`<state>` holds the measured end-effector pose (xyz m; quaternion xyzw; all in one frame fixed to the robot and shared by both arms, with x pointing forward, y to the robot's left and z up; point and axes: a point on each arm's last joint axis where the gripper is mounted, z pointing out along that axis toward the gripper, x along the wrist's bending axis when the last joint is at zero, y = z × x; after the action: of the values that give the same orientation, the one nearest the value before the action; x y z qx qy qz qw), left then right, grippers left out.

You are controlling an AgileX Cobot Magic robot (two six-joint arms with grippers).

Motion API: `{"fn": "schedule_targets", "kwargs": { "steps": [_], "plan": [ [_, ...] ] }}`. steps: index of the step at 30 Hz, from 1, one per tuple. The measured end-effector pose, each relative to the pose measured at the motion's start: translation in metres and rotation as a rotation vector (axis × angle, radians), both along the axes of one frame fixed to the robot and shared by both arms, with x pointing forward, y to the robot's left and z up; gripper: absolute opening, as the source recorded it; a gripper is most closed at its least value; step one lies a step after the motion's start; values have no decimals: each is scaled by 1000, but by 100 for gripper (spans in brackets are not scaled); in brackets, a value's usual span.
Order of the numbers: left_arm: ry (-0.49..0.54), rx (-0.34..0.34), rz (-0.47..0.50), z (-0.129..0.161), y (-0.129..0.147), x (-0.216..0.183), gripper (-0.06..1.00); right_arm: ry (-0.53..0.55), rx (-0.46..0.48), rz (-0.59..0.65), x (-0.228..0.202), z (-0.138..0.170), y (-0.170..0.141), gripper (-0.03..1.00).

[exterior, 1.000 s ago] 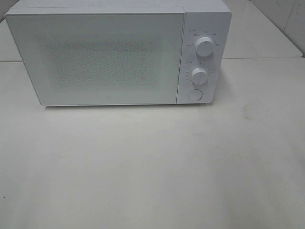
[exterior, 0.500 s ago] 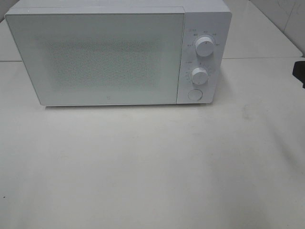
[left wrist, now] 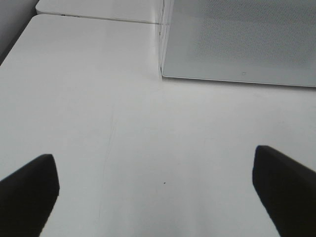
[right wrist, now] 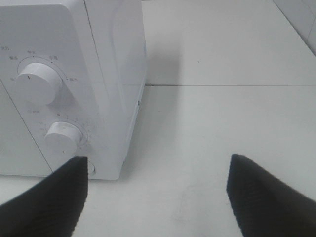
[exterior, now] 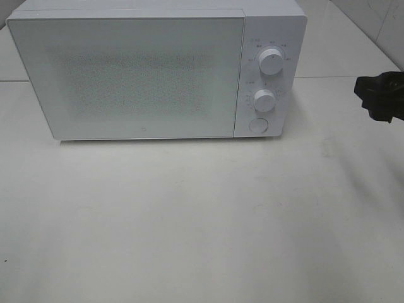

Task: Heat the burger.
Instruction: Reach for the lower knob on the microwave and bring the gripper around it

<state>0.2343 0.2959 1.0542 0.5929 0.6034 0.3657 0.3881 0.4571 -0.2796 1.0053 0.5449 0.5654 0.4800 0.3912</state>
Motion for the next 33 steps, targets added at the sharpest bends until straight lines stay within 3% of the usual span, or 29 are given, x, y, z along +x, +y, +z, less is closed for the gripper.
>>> {"fn": "schedule_targets", "kwargs": {
  "steps": [9,15,22,27,33],
  "plan": [
    [0,0,0,0,0,0,99,1,53,-4,10,-23,1,76],
    [0,0,0,0,0,0,99,-97,118,-65,-5,-32,5,76],
    [0,0,0,0,0,0,99,-150,9,-93,-18,-34,26,76],
    [0,0,0,0,0,0,99,-135,-22,-99,-23,-35,37,76],
    [0,0,0,0,0,0,99,-201,-55,-106,-28,-29,46,76]
  ]
}}
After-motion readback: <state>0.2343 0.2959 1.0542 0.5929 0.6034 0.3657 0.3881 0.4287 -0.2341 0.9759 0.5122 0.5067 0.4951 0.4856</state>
